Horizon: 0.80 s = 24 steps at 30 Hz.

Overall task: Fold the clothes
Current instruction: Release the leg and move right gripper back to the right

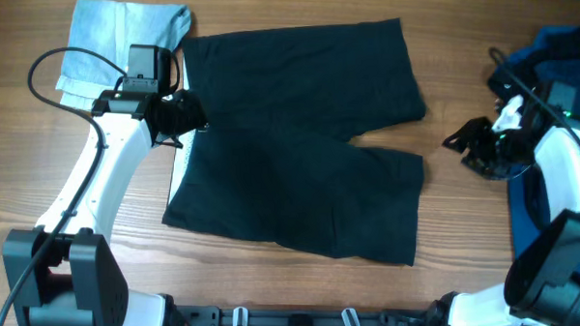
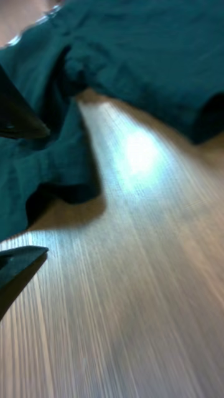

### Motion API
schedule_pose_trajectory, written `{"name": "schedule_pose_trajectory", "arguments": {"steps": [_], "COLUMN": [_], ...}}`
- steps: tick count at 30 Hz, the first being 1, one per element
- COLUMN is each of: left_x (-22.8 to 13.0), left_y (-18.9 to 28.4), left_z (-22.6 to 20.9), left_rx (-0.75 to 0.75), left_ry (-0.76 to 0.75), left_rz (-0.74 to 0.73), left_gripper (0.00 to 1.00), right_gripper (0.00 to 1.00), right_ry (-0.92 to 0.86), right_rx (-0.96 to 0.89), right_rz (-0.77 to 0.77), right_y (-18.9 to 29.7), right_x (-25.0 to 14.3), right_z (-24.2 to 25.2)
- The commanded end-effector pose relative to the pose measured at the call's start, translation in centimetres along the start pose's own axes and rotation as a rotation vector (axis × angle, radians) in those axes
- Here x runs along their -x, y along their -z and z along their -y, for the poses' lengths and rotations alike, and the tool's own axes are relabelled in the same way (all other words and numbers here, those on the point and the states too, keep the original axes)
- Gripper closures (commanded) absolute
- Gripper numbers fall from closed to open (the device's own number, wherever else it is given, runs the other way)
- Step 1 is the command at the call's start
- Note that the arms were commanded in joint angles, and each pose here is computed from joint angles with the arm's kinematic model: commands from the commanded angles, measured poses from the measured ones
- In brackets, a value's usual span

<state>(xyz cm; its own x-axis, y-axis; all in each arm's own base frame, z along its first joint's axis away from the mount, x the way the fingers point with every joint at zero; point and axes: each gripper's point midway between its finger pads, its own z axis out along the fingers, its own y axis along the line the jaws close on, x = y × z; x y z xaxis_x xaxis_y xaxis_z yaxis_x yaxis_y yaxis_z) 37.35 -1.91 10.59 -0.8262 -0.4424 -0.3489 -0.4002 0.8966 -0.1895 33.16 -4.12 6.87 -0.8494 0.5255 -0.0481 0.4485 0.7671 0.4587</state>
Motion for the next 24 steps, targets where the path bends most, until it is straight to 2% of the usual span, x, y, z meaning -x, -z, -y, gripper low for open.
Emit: {"name": "schedule_pose_trajectory", "arguments": {"steps": [1, 4, 6, 12, 16, 24], "left_x": [0.4, 0.3, 0.4, 0.3, 0.3, 0.3], "left_y": [0.2, 0.2, 0.2, 0.2, 0.2, 0.2], "left_z": [-0.2, -0.2, -0.2, -0.2, -0.2, -0.2], "left_rx": [0.016, 0.018, 0.017, 0.017, 0.018, 0.018], "left_ry": [-0.017, -0.017, -0.017, -0.017, -0.017, -0.017], "left_rz": [0.019, 0.015, 0.017, 0.016, 0.015, 0.015], "left_gripper": [0.25, 0.25, 0.25, 0.25, 0.25, 0.25], "right_gripper": [0.43, 0.45, 0.5, 0.55, 0.66, 0.62], "right_ry": [0.014, 0.025, -0.015, -0.02, -0.031, -0.006], "right_rx": [0.241, 0.223, 0.225, 0.308, 0.311, 0.299], "right_rz": [-0.094, -0.073, -0.062, -0.028, -0.019, -0.017], "right_y": [-2.8, -3.9, -4.9, -5.9, -5.9, -7.0], "right_x": [-2.4, -2.5, -2.9, -3.2, -2.9, -3.0], "right_z": [-2.3, -1.4, -0.9, -1.4, -1.5, -3.7]}}
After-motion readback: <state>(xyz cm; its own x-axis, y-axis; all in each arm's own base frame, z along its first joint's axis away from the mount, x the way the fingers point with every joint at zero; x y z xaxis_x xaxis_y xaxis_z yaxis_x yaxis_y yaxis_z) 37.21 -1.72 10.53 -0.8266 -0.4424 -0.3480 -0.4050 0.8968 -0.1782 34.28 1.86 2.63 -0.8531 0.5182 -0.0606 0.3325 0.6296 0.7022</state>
